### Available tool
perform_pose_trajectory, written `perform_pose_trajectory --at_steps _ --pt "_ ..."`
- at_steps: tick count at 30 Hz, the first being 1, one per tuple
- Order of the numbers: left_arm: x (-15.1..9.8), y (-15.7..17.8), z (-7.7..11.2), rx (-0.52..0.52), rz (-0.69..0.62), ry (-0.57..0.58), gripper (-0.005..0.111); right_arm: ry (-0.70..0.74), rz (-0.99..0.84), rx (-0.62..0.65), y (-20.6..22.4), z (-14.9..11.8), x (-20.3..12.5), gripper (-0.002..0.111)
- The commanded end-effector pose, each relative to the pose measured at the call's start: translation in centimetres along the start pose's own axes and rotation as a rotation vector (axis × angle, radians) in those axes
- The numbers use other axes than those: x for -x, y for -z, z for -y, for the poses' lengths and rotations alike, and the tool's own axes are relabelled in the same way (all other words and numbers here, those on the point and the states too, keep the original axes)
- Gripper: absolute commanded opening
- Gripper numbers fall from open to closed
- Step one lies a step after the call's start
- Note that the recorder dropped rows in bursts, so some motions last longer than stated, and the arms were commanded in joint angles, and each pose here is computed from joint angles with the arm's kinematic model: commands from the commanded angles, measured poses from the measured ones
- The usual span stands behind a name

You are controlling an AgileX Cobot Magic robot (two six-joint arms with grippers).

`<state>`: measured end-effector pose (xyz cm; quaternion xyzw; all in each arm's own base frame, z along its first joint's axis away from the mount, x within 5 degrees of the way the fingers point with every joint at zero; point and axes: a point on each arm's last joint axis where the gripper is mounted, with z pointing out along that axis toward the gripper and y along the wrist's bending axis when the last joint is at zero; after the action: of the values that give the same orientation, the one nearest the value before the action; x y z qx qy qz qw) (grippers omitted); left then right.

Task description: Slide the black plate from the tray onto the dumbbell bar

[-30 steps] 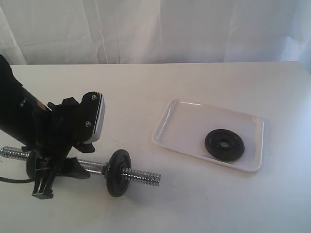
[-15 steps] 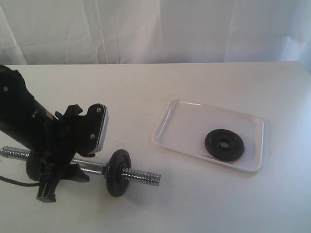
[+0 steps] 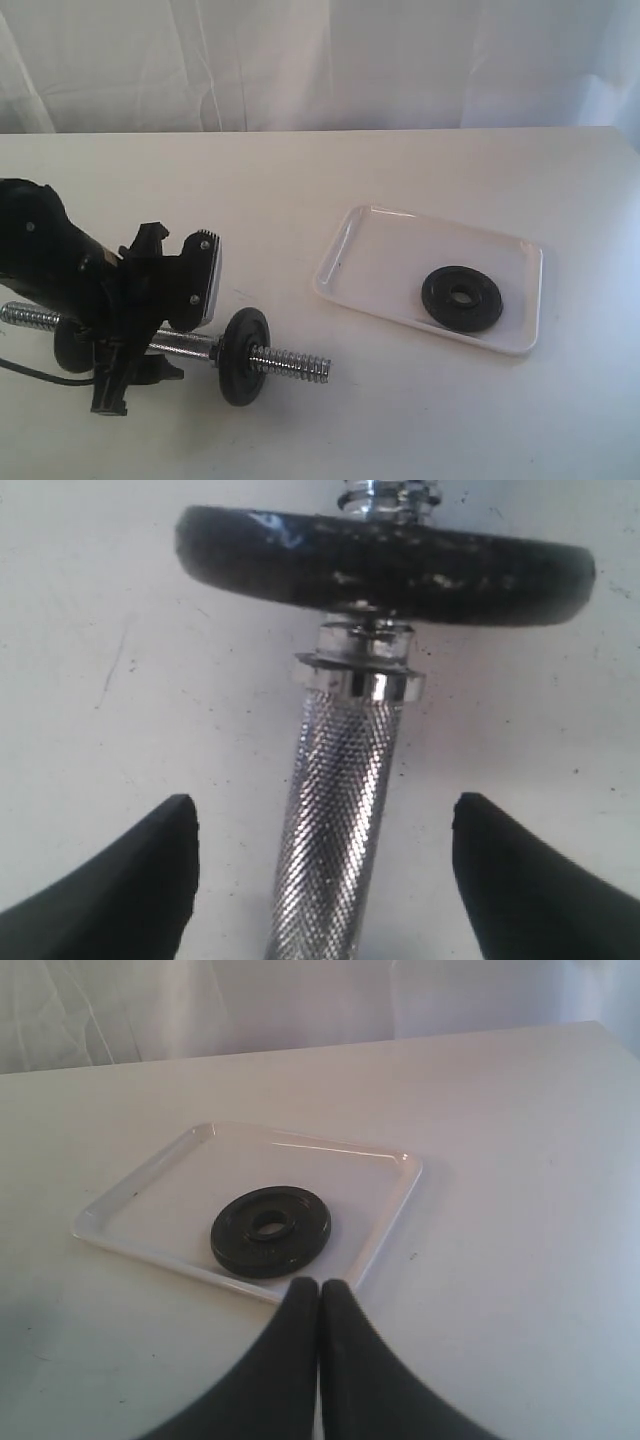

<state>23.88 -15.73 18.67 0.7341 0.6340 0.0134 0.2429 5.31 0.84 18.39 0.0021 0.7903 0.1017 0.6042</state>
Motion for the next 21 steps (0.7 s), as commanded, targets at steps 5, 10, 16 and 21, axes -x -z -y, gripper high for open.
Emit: perform_pose_trajectory --at_steps 5,10,16,21 --pt "-0.4 -1.9 0.7 -0.076 -0.027 0.02 0.073 0.003 0.002 0.004 0.0 0.0 -0.1 0.0" --pt "-0.3 -2.4 0.6 -0.063 -0.007 0.075 0.072 0.003 0.002 0.004 0.0 0.0 -0.1 0.0" --pt "-0.5 -3.1 0.7 -0.078 -0.018 0.076 0.072 0.003 0.002 0.004 0.0 0.0 -0.1 0.0" --pt "-0.5 -3.2 0.8 -0.081 -0.02 0.071 0.072 0.003 0.002 0.004 0.0 0.0 -0.1 0.0"
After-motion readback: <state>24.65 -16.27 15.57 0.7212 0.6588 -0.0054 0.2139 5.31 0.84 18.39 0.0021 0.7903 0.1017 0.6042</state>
